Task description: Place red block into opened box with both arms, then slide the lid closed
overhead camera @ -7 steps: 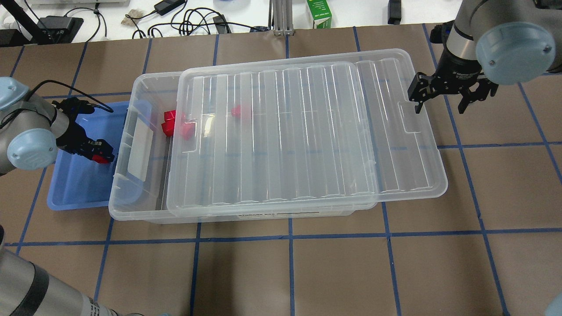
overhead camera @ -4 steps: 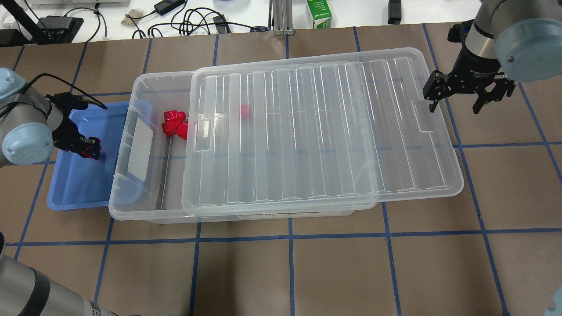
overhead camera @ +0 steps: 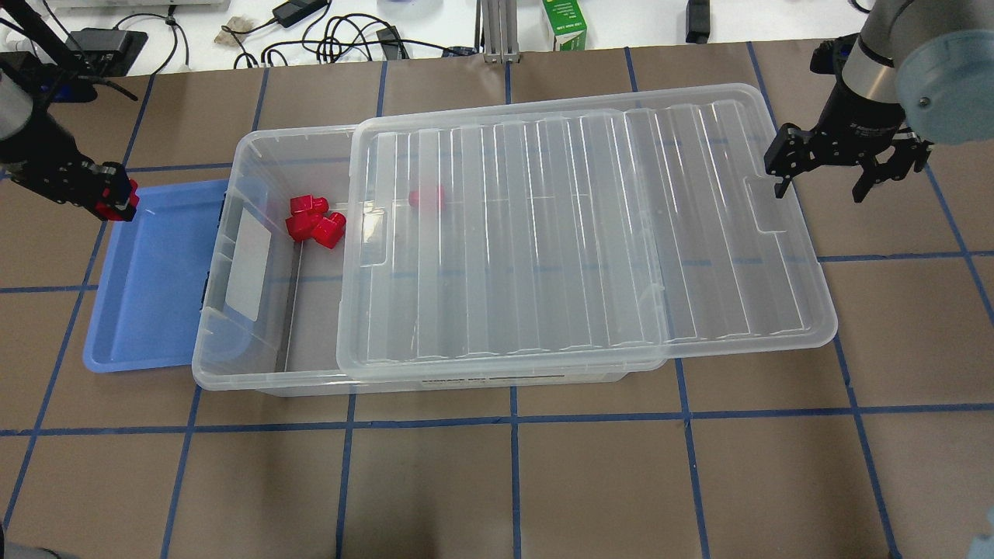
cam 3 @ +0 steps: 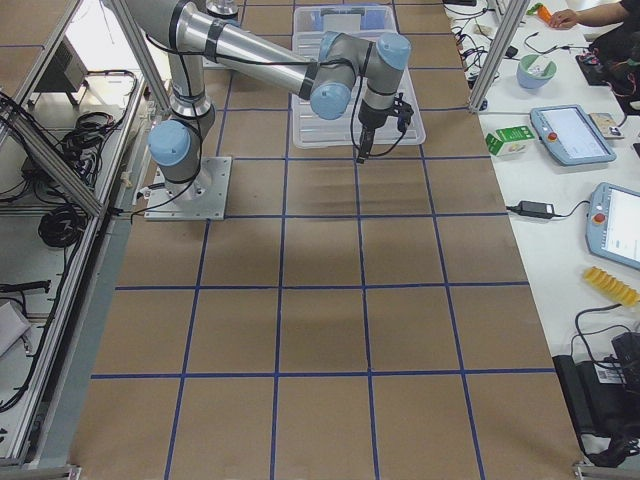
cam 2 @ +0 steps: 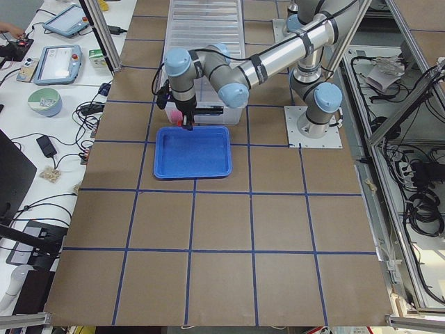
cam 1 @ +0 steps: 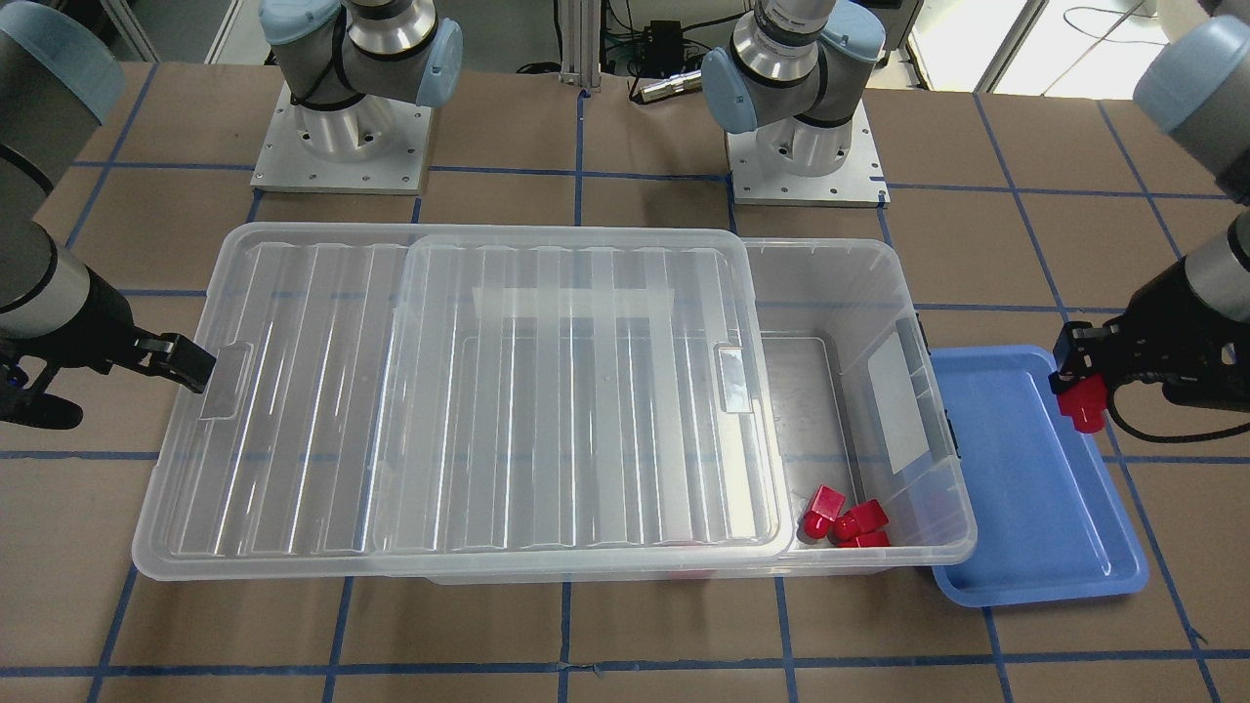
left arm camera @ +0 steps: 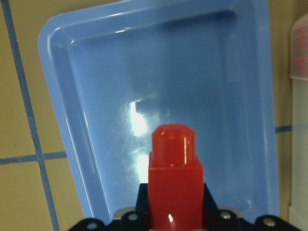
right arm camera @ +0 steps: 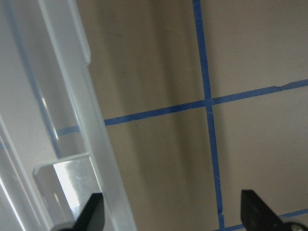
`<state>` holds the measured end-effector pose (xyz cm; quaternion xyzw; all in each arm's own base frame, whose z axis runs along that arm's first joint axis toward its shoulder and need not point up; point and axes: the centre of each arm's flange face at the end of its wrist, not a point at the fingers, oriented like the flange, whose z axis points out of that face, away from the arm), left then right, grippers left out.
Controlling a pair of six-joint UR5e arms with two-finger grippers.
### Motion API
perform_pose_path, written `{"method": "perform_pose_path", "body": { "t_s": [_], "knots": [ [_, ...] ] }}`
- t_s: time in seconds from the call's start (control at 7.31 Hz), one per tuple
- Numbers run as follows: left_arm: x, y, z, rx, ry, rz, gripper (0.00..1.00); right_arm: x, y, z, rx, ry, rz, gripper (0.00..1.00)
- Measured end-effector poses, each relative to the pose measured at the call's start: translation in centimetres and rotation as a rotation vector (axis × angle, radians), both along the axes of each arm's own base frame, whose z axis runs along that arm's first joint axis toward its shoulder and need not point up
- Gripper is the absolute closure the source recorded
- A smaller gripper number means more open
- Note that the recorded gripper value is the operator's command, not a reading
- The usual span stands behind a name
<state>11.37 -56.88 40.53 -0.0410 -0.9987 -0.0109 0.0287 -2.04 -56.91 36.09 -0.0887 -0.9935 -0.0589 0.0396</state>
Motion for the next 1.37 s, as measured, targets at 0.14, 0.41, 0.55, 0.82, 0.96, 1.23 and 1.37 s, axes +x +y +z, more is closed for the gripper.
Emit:
{"method": "perform_pose_path", "body": {
  "t_s": [0.14,0.41,0.55,0.82,0.96,1.23,1.37],
  "knots": [
    [-4.6,0.6,2.0,-0.002,0.037,-0.029,1.00,-0.5,0.0,0.0,0.001,0.002,0.002,0.00],
    [-13.0,2.4,1.3,0.039,0.064,-0.043,1.00,-1.3,0.1,0.0,0.002,0.004,-0.005,0.00],
    [-15.5,3.1,-0.5,0.062,0.066,-0.033,1.00,-2.0,0.1,0.0,0.003,0.003,-0.016,0.00],
    [-18.2,4.7,-5.1,0.082,0.008,-0.049,1.00,-2.4,0.2,0.3,-0.001,0.003,-0.026,0.00],
    [-18.9,5.2,-7.3,0.083,-0.015,-0.043,1.00,-2.3,0.2,0.9,-0.014,0.005,-0.025,0.00],
    [-19.9,5.8,-10.5,0.073,-0.028,-0.026,1.00,-0.3,0.2,4.0,-0.081,-0.014,-0.003,0.00],
    [-20.1,6.1,-12.0,0.067,-0.025,-0.023,1.00,2.0,0.4,6.4,-0.127,-0.037,0.028,0.00]
  ]
}}
